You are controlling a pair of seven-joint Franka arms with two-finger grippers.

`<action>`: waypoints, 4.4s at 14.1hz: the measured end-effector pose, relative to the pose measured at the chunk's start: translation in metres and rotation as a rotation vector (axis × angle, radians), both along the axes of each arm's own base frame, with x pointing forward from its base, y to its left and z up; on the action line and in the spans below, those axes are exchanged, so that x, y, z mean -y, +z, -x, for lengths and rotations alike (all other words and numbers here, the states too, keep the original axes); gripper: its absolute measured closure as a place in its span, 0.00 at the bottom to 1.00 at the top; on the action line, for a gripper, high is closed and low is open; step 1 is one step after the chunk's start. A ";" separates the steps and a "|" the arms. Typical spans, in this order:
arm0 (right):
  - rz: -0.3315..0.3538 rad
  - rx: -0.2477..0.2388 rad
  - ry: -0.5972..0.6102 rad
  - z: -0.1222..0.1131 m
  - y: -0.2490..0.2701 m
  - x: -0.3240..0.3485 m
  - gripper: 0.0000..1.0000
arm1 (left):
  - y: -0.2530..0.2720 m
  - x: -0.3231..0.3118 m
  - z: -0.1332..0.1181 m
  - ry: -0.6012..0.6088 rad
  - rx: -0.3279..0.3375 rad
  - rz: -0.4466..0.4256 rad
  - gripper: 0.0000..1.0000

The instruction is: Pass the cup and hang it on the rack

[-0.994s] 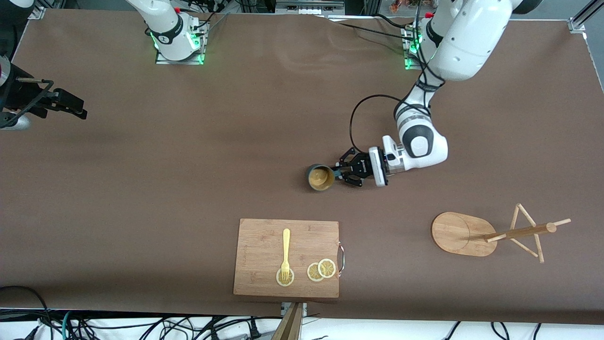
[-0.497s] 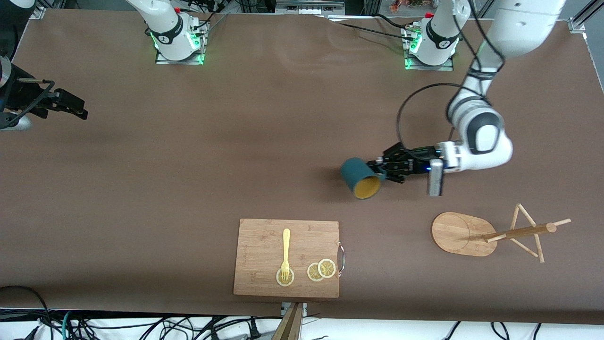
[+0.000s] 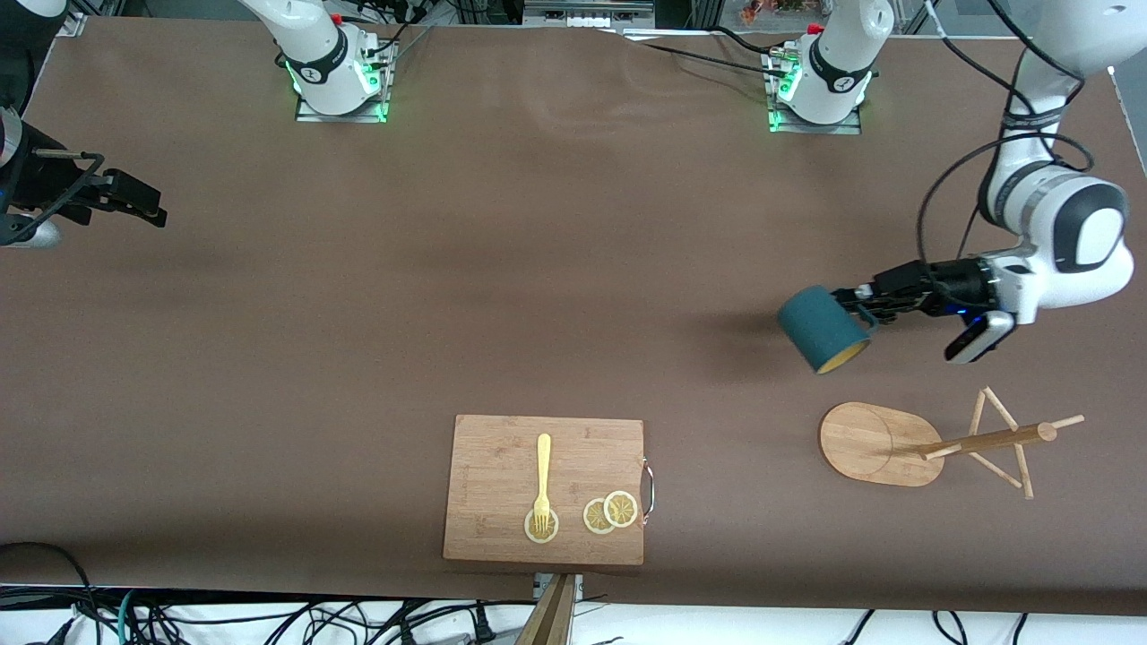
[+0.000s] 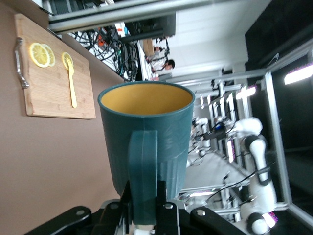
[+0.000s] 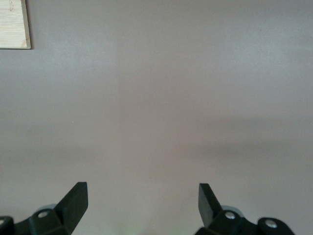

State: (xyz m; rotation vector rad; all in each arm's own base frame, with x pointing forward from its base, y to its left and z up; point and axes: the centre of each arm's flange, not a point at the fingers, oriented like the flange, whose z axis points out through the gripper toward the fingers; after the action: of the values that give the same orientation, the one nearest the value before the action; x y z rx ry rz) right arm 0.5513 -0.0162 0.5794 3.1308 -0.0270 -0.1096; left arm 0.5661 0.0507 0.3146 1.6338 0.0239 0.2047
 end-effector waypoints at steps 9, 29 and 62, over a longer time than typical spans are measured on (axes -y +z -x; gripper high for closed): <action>-0.001 -0.015 -0.028 0.000 -0.004 0.015 0.00 | -0.026 -0.101 0.024 0.161 -0.240 0.235 0.79; -0.001 -0.022 -0.010 0.000 -0.005 0.005 0.00 | -0.118 -0.165 0.014 0.297 -0.281 0.487 0.79; 0.001 0.077 0.025 -0.020 -0.009 -0.020 0.00 | 0.094 -0.136 0.020 -0.516 -0.344 -0.482 0.00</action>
State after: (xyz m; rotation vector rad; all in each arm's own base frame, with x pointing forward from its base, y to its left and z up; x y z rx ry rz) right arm 0.5714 0.0039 0.5706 3.1316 0.0122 0.0108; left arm 0.5459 0.1871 0.4082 2.0750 -0.1972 -0.5030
